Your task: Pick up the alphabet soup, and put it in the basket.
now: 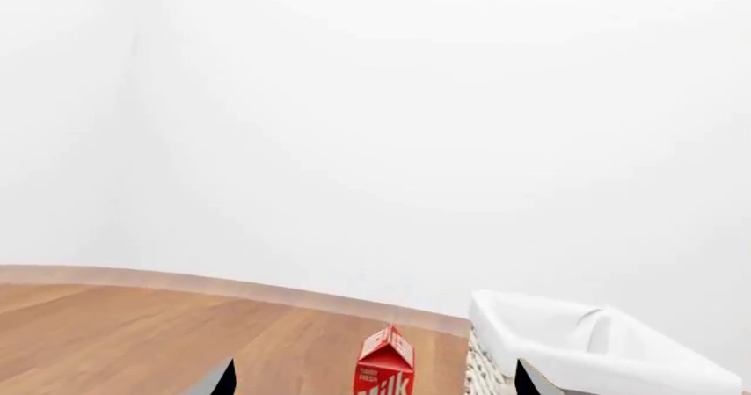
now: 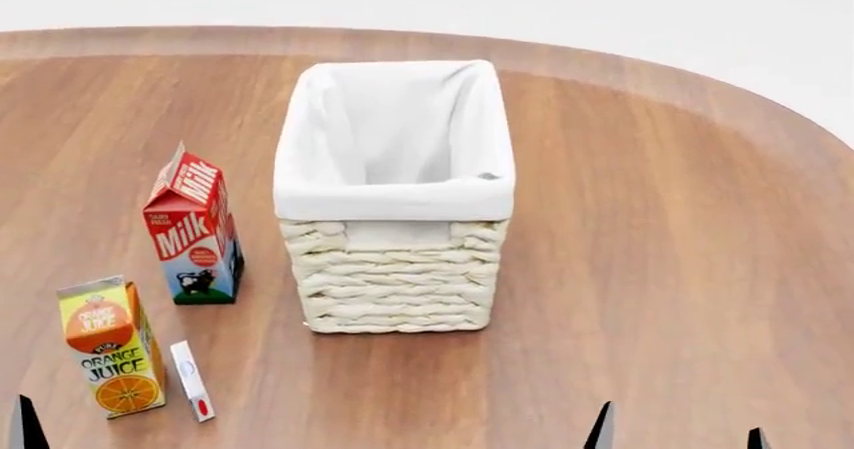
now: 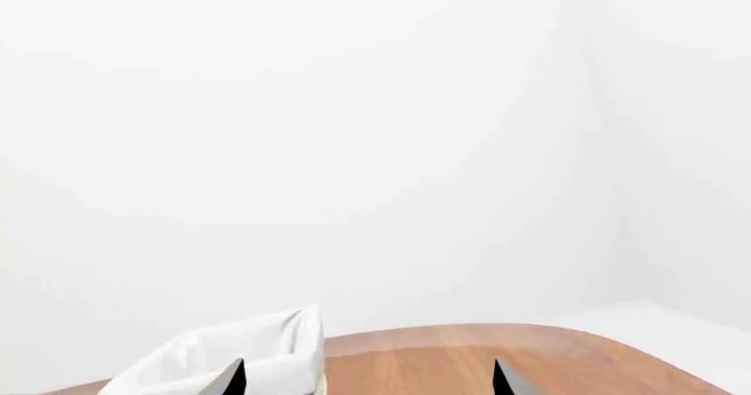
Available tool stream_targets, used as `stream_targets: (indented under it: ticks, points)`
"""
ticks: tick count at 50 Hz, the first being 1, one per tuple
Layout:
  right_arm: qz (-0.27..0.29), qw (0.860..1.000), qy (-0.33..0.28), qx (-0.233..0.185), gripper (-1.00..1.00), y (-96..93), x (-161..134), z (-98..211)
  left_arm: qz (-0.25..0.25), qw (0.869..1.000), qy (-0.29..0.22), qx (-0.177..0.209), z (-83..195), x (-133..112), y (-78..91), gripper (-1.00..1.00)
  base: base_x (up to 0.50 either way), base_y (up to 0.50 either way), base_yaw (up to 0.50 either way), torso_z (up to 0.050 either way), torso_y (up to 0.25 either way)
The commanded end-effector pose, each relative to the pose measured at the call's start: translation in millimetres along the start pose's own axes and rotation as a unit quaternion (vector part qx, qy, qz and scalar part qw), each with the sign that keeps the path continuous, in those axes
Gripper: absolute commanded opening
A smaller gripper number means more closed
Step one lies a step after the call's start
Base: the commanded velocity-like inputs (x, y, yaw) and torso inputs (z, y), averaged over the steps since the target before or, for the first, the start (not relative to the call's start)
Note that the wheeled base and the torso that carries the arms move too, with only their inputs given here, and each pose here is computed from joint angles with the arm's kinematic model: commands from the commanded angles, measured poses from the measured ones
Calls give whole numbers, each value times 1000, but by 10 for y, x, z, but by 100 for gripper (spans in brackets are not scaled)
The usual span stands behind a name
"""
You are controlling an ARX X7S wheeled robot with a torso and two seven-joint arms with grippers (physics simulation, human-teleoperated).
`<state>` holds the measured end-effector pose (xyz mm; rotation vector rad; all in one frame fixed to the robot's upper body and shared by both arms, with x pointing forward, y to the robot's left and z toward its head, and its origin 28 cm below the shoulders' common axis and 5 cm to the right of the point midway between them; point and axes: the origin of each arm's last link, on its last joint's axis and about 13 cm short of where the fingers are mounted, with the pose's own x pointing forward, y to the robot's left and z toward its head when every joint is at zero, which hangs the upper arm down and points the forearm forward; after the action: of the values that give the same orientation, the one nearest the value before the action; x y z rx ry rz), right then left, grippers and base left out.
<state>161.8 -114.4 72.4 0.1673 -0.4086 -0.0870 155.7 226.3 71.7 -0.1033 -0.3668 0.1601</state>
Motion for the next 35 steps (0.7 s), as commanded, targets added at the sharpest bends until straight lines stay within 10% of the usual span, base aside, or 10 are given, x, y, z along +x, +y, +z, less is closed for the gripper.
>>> stream_targets:
  ticks: [1, 35]
  points:
    - [-1, 1000, 1, -7, 100, 7, 0, -3, 0, 1000, -1, 0, 6, -5, 3, 100, 133, 0, 0, 0, 0]
    - [-2, 1000, 0, -3, 100, 1, 11, -10, -1, 1000, 0, 0, -1, 3, -6, 100, 128, 0, 0, 0, 0]
